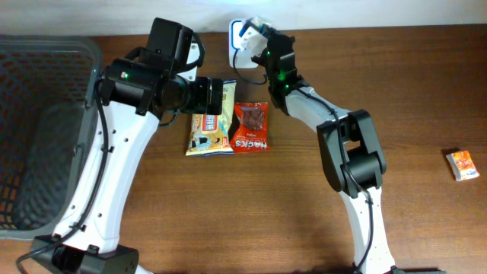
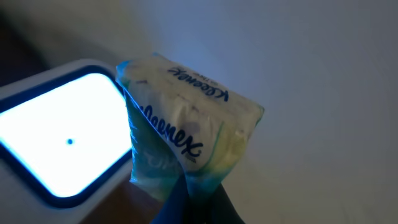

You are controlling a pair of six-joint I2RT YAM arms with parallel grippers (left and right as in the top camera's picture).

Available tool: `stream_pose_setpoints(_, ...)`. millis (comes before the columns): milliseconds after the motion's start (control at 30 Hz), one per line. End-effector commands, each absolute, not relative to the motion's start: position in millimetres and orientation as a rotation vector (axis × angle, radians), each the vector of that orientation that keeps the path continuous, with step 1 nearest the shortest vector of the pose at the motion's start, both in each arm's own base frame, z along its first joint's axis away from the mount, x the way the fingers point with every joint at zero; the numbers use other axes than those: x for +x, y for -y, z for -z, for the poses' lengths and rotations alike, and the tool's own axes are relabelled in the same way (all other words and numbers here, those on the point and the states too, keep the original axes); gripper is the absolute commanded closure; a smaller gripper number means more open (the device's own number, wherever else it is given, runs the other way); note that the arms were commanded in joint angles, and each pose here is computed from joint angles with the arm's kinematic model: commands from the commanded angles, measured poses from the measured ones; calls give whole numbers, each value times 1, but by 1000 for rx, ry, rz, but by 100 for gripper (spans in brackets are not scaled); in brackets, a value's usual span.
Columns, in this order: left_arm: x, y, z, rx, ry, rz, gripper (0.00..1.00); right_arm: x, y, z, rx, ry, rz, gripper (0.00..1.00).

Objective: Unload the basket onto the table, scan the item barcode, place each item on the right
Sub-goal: 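Hold the green pack over the white scanner, then place the green pack at the right edge beside the orange pack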

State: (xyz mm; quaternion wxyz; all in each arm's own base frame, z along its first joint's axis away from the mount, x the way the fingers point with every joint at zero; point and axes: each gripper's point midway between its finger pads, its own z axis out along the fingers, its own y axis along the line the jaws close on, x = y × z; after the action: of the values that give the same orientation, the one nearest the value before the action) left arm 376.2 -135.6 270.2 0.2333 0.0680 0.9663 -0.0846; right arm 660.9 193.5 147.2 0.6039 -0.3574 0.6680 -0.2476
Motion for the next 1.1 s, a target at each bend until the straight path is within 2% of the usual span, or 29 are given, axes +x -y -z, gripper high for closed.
stream_pose_setpoints(0,376,134,-276,200,-2635,223,1,670,-103,-212,-219,-1642,619,96)
stream_pose_setpoints(100,376,134,-276,200,-2635,223,1,646,1,-227,136,-1840,531,96)
stream_pose_setpoints(133,376,134,-276,200,-2635,223,1,627,52,-227,255,-1928,532,96)
stream_pose_setpoints(167,376,134,-276,200,-2635,223,1,606,91,-218,336,-2025,530,96)
stream_pose_setpoints(233,376,134,-276,200,-2635,223,1,531,168,-165,573,-2335,545,96)
stream_pose_setpoints(300,376,134,-276,200,-2635,223,1,457,209,-116,782,-2607,477,96)
stream_pose_setpoints(367,376,134,-276,200,-2635,223,1,419,223,-96,910,-2724,330,96)
stream_pose_setpoints(467,376,134,-276,200,-2635,223,1,364,266,-70,1129,-2762,327,96)
stream_pose_setpoints(500,376,134,-276,200,-2635,223,1,356,272,-65,1165,-2764,325,74)
stream_pose_setpoints(533,376,134,-276,200,-2635,223,1,351,278,-61,1195,-2757,305,1)
stream_pose_setpoints(600,376,134,-276,200,-2635,223,1,343,282,-62,1229,-2755,285,1)
stream_pose_setpoints(700,376,134,-276,200,-2635,223,1,362,249,-75,1154,-2748,37,1)
stream_pose_setpoints(767,376,134,-276,200,-2635,223,1,394,199,-112,916,-2708,-236,1)
stream_pose_setpoints(833,376,134,-276,200,-2635,223,1,414,113,-139,504,-2712,-619,1)
stream_pose_setpoints(867,376,134,-276,200,-2635,223,1,418,77,-138,343,-2731,-720,1)
stream_pose_setpoints(967,376,134,-276,200,-2635,223,1,430,-20,-108,26,-2784,-772,0)
stream_pose_setpoints(1033,376,134,-276,200,-2635,223,1,439,-74,-96,-93,-2756,-792,5)
stream_pose_setpoints(1067,376,134,-276,200,-2635,223,1,449,-122,-91,-133,-2701,-820,7)
